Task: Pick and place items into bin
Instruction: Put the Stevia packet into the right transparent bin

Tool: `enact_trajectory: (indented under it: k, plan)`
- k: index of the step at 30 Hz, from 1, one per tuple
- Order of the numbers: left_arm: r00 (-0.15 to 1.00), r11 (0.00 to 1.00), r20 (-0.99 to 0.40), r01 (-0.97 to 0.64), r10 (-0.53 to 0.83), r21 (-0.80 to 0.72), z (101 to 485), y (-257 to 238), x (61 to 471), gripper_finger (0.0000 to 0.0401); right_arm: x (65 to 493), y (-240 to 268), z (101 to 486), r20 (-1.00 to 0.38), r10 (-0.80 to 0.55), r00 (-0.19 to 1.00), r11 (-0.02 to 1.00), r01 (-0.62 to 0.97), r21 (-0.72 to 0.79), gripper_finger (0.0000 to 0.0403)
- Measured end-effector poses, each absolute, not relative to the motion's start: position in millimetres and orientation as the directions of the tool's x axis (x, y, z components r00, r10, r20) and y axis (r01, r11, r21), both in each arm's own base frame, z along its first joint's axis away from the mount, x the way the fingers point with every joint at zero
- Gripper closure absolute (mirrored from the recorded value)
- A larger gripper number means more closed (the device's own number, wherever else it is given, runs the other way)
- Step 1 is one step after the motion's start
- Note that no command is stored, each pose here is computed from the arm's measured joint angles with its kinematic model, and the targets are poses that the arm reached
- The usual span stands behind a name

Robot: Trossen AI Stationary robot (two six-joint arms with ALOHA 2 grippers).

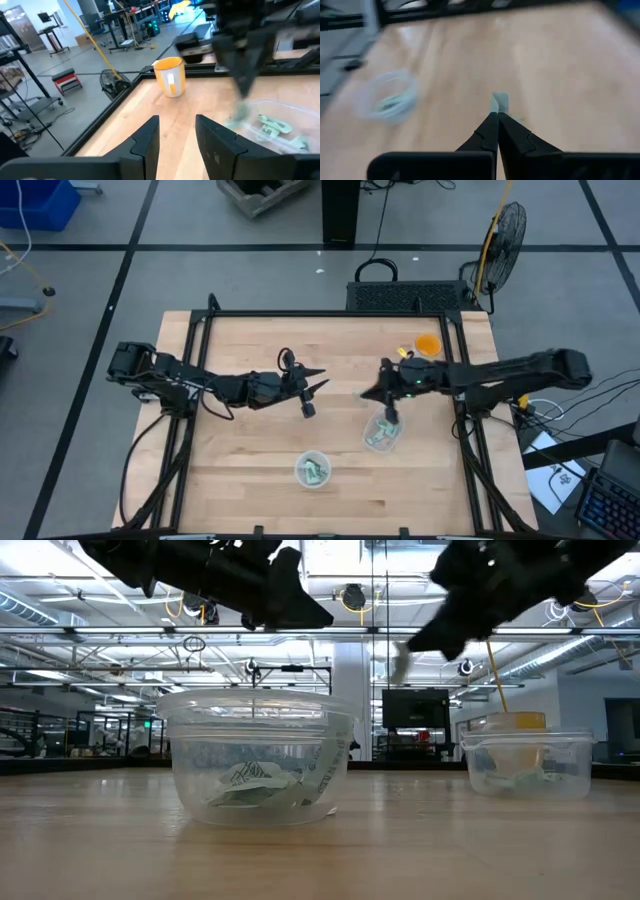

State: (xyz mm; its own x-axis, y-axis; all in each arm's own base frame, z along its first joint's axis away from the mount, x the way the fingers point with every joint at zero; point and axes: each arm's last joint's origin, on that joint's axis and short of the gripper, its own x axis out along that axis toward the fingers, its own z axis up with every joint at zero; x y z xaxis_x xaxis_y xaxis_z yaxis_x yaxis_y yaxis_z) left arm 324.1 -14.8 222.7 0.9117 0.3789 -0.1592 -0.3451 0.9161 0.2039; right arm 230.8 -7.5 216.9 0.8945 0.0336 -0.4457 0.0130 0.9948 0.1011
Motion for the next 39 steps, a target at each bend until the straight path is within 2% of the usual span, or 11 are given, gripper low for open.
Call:
enact_trajectory:
  k: [3, 8, 12, 19, 25, 32, 39]
  plan:
    - [0.908, 0.909, -0.16, -0.347, 0.387, 0.229, 222.7, -12.1, 324.2, 0.0267, 207.6, -1.2, 221.1, -0.533, 0.116, 0.838, 0.981, -0.012, 0.194, 0.0403]
    - [0.902, 0.904, -0.162, -0.359, 0.4, 0.23, 222.4, -7.1, 324.3, 0.0267, 185.3, 9.9, 211.4, -0.691, 0.155, 0.706, 0.978, -0.011, 0.207, 0.0403]
    - [0.897, 0.9, -0.166, -0.37, 0.41, 0.23, 222.0, -3.2, 324.3, 0.0267, 186.1, 17.3, 205.0, -0.681, 0.19, 0.707, 0.975, -0.053, 0.217, 0.0403]
    - [0.893, 0.897, -0.166, -0.376, 0.418, 0.233, 222.0, -0.3, 324.3, 0.0267, 180.9, 29.5, 193.4, -0.695, 0.342, 0.633, 0.933, -0.139, 0.332, 0.0403]
    - [0.89, 0.894, -0.166, -0.383, 0.425, 0.233, 222.0, 2.4, 324.3, 0.0267, 187.0, 33.8, 189.0, -0.638, 0.36, 0.68, 0.926, -0.18, 0.331, 0.0403]
    - [0.887, 0.892, -0.169, -0.387, 0.429, 0.235, 221.7, 4.0, 324.3, 0.0267, 185.1, 33.6, 161.3, -0.715, 0.351, 0.604, 0.93, -0.135, 0.342, 0.0403]
    - [0.886, 0.891, -0.171, -0.388, 0.432, 0.236, 221.4, 4.9, 324.2, 0.0267, 187.4, 33.7, 161.4, -0.701, 0.351, 0.621, 0.93, -0.143, 0.339, 0.0403]
